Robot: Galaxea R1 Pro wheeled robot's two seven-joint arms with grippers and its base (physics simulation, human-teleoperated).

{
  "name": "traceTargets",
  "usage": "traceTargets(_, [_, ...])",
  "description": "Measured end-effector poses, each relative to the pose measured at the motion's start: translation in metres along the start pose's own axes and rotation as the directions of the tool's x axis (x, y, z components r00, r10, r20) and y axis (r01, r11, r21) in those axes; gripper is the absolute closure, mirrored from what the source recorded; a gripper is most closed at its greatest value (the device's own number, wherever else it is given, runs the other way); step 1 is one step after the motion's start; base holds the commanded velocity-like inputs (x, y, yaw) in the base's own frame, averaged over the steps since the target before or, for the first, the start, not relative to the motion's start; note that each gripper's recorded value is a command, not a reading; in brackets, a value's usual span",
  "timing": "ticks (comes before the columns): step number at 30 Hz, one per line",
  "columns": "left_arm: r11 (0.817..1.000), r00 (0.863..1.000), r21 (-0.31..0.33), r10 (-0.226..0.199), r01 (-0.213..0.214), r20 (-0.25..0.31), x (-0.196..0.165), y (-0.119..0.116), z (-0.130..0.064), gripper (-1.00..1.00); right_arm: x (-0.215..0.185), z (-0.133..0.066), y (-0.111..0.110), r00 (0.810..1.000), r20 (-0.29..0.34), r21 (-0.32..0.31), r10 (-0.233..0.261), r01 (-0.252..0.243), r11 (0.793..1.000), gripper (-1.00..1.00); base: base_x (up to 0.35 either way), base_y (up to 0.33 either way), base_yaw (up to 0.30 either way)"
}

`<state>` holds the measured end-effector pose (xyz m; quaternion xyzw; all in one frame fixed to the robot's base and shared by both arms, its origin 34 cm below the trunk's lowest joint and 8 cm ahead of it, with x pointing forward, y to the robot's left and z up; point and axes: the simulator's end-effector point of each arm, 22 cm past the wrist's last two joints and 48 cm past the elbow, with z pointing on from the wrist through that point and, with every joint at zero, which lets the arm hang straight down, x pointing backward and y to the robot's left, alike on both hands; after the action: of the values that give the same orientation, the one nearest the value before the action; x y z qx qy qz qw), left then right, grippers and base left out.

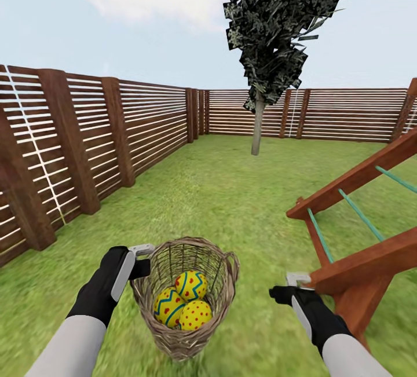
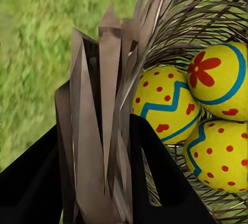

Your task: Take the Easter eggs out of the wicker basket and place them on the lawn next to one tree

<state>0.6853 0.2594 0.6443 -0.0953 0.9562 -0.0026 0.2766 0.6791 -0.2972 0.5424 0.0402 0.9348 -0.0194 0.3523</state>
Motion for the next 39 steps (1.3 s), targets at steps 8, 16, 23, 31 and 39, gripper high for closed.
traceTargets(8, [1.000, 1.000, 0.001, 0.000, 0.000, -0.007, -0.009, -0.002, -0.009, 1.00, 0.096, 0.004, 0.005, 0.981, -0.191, -0.014, -0.009, 0.006, 1.000, -1.00, 0.000, 0.000, 0.071])
traceTargets(16, [1.000, 1.000, -0.012, -0.006, 0.006, -0.011, -0.019, 0.012, -0.017, 1.00, 0.223, -0.020, 0.012, 0.977, -0.211, -0.034, -0.019, 0.012, 0.999, -1.00, 0.000, 0.000, 0.010])
traceTargets(23, [1.000, 0.999, -0.016, 0.003, -0.004, -0.050, -0.014, 0.007, -0.017, 1.00, 0.232, -0.033, 0.011, 0.972, -0.236, -0.034, -0.018, 0.010, 0.999, -1.00, 0.000, 0.000, 0.000])
traceTargets(31, [1.000, 0.998, -0.022, 0.007, -0.008, -0.062, -0.019, 0.006, -0.024, 1.00, 0.272, -0.060, 0.008, 0.968, -0.249, -0.028, -0.012, 0.005, 1.000, -1.00, 0.000, 0.000, -0.048])
traceTargets(39, [1.000, 0.998, -0.019, 0.005, -0.007, -0.065, -0.028, 0.005, -0.035, 1.00, 0.272, -0.074, 0.007, 0.966, -0.259, -0.028, -0.016, 0.009, 1.000, -1.00, 0.000, 0.000, -0.265])
